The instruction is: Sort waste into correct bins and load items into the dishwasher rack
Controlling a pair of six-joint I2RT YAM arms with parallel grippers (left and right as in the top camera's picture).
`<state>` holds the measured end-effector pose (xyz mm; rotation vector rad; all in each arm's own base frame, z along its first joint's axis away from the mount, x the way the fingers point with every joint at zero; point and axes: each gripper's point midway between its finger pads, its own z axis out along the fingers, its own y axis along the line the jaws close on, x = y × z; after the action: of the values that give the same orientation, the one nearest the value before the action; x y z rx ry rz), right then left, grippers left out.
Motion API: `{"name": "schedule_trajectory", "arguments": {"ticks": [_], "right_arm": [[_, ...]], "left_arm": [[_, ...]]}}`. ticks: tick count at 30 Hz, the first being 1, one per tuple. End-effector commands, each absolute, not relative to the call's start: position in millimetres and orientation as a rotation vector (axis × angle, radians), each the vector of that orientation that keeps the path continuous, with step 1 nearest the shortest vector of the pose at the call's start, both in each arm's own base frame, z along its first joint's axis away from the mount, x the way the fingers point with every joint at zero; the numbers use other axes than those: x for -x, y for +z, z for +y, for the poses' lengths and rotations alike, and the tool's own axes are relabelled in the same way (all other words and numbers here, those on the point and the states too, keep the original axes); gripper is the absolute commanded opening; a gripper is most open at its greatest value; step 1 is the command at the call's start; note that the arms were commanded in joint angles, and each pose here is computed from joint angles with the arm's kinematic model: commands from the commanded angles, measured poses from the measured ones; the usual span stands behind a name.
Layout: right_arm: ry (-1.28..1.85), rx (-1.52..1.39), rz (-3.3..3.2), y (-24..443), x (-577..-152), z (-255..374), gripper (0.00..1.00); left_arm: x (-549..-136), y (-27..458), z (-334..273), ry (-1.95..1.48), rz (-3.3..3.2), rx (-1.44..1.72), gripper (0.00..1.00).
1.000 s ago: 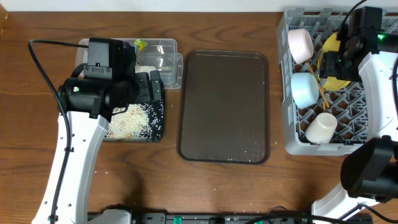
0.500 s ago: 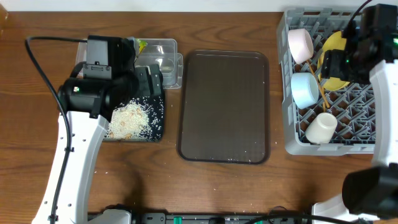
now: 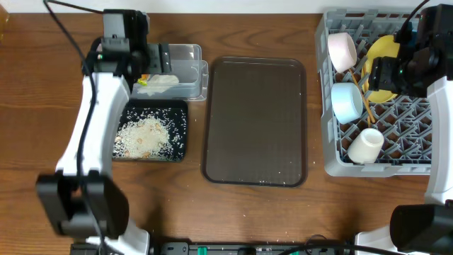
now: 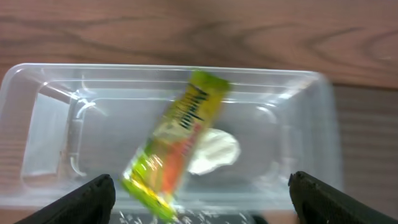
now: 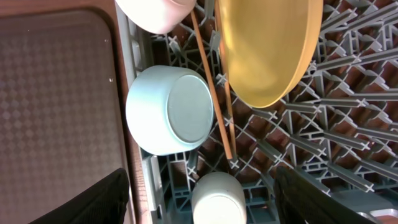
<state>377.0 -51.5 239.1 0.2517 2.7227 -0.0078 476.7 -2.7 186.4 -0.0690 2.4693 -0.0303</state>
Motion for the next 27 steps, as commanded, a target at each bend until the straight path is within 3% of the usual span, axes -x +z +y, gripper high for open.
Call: {"name": "schedule_trajectory", "arguments": {"ticks": [1, 16, 22, 27], "right_arm": [[0.014, -0.264, 2.703, 246, -378, -49, 0.73], [0.012, -0.261, 2.72, 244, -374, -49, 0.77], [0.012, -0.261, 2.719, 244, -374, -49, 0.78], [0.012, -0.261, 2.72, 244, -374, -49, 0.78]], "left_arm": [[-492, 172, 13, 0.023, 2.479, 0.033, 0.91], [-524, 76, 12, -0.003, 2.571, -0.019, 0.91], [-530, 88, 12, -0.002, 2.533, -0.019, 0.91], [-533, 143, 12, 0.008, 2.431, -0.035, 0.92]]}}
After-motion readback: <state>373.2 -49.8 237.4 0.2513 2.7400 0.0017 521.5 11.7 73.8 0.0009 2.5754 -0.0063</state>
